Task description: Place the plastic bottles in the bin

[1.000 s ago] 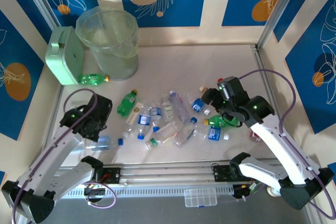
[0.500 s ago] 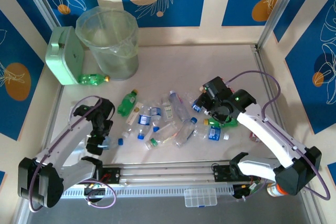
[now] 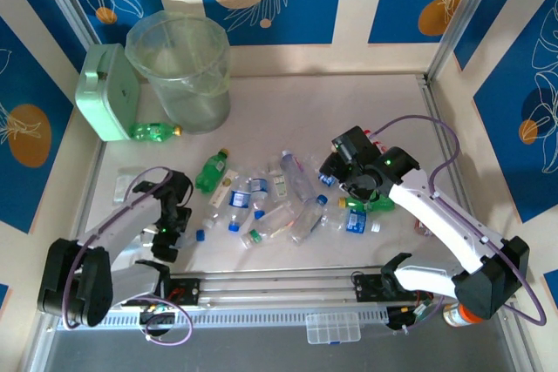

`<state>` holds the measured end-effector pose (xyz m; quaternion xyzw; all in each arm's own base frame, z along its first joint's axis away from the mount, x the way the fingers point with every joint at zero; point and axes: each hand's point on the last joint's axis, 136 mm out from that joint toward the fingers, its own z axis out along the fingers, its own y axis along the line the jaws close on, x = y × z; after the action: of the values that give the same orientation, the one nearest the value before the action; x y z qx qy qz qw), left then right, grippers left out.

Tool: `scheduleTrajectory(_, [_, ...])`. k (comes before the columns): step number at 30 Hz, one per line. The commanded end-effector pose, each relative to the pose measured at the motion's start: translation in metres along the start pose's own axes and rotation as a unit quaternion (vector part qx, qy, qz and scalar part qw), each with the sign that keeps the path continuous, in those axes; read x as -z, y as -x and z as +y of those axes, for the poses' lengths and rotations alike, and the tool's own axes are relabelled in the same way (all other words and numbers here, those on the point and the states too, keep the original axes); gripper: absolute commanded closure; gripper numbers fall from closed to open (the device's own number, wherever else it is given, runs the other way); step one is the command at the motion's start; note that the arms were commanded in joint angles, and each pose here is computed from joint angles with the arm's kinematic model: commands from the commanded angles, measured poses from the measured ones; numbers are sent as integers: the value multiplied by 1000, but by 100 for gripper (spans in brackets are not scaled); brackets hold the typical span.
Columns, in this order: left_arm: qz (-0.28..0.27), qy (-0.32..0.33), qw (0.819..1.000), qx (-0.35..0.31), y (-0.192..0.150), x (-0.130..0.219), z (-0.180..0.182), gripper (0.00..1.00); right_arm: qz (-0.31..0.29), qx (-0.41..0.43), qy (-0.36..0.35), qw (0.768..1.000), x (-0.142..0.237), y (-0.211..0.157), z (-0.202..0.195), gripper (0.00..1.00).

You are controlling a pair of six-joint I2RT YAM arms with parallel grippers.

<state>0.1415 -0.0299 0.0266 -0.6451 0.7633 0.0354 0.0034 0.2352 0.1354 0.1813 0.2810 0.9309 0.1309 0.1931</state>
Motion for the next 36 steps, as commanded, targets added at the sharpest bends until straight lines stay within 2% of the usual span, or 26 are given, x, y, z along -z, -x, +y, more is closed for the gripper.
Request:
scheduleTrajectory(1, [-1, -6, 1000, -3, 2, -1, -5, 14, -14, -6, 2, 1000, 4, 4, -1, 17])
scheduleTrajectory(8, [-18, -47, 999, -4, 10, 17, -8, 45, -45, -2, 20, 999, 22, 13, 0, 19])
scheduleTrajectory(14, [-35, -66, 997, -14, 17, 33, -7, 61, -79, 17, 45, 996, 42, 24, 8, 19])
scheduleTrajectory(17, [-49, -105, 992, -57, 20, 58, -22, 64, -105, 55, 57, 991, 56, 29, 16, 19])
scheduleTrajectory(20, [-93, -175, 971, -136, 29, 107, -53, 74, -127, 121, 90, 980, 70, 27, 33, 19])
scheduleTrajectory(21, [-106, -214, 955, -177, 28, 128, -69, 75, -133, 138, 103, 976, 75, 27, 37, 19])
scheduleTrajectory(22, [-118, -271, 926, -234, 21, 154, -92, 75, -139, 152, 119, 971, 80, 26, 42, 18])
scheduleTrajectory(24, [-141, -368, 855, -338, 1, 201, -124, 74, -143, 189, 176, 956, 91, 20, 56, 18])
scheduleTrajectory(25, [-151, -417, 808, -388, -12, 227, -135, 73, -146, 204, 210, 945, 98, 16, 63, 19])
scheduleTrajectory(27, [-165, -487, 736, -442, -31, 267, -145, 72, -156, 216, 256, 929, 109, 13, 71, 19])
scheduleTrajectory(29, [-168, -539, 674, -477, -48, 302, -152, 72, -170, 219, 276, 920, 117, 14, 73, 19])
scheduleTrajectory(30, [-168, -559, 653, -483, -54, 318, -157, 73, -175, 222, 281, 917, 120, 15, 74, 19])
scheduleTrajectory(32, [-160, -585, 625, -491, -64, 345, -171, 76, -178, 231, 281, 914, 122, 16, 76, 19])
scheduleTrajectory(35, [-152, -617, 597, -489, -74, 391, -203, 82, -177, 240, 275, 914, 123, 18, 78, 19])
scheduleTrajectory(36, [-148, -623, 594, -486, -75, 403, -217, 82, -177, 242, 275, 914, 125, 18, 79, 19])
